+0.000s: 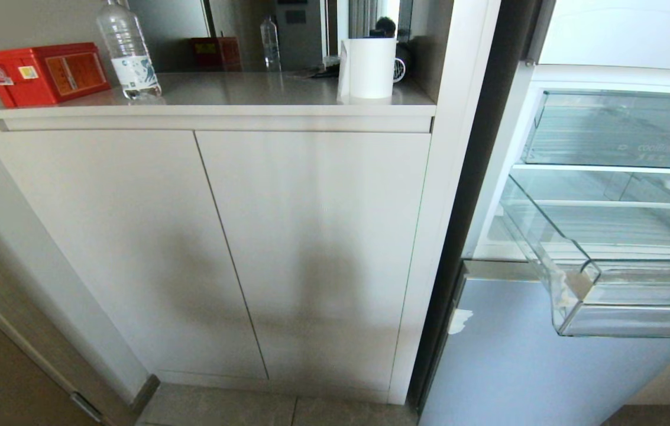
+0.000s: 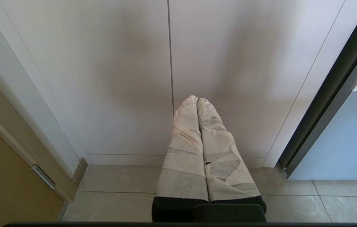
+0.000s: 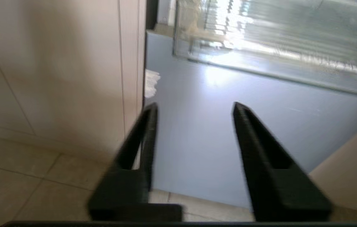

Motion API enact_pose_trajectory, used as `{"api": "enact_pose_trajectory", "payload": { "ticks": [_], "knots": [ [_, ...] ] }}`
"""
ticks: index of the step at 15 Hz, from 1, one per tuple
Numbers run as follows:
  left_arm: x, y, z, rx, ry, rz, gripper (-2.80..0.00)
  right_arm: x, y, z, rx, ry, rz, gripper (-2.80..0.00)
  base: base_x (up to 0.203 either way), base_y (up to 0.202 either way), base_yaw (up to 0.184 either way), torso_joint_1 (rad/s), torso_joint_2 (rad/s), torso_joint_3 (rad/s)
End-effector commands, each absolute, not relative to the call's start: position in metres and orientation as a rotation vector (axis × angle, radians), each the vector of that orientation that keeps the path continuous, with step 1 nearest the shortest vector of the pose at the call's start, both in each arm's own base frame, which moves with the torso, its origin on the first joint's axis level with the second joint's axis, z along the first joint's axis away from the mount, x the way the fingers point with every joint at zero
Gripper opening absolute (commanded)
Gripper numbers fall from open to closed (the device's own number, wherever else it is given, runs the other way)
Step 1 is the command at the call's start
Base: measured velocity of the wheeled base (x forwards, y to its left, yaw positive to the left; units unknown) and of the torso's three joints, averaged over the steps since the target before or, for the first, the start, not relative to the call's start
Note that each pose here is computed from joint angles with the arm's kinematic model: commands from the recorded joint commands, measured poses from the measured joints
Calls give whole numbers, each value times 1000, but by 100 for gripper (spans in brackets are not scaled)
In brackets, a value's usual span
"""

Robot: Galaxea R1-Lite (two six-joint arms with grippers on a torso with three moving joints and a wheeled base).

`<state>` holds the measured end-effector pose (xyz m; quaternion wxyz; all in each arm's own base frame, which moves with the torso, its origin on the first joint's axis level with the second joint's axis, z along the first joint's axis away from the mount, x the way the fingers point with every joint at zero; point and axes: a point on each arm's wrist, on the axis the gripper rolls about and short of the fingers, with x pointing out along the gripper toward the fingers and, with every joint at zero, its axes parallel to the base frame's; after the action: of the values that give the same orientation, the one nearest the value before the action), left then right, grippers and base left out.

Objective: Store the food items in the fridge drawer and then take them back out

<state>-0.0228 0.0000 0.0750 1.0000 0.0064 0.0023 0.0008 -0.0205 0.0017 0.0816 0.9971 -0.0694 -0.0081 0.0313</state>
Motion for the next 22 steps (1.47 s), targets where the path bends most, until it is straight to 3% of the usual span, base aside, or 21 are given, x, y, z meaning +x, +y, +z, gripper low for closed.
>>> {"api": "enact_pose_trajectory", "payload": {
  "ticks": [1, 8, 22],
  "knots": [
    [-23, 0, 75, 14, 6, 3, -280, -23, 1, 75, -129, -1, 19, -280, 0, 0, 0, 0, 0, 0],
    [-23, 0, 75, 12, 5, 3, -280, -23, 0, 74, -86, 10, 7, -280, 0, 1, -22, 0, 0, 1],
    [-23, 0, 75, 14, 7, 3, -280, -23, 0, 74, -58, 11, 3, -280, -1, 7, -174, 2, 3, 1]
  ]
}}
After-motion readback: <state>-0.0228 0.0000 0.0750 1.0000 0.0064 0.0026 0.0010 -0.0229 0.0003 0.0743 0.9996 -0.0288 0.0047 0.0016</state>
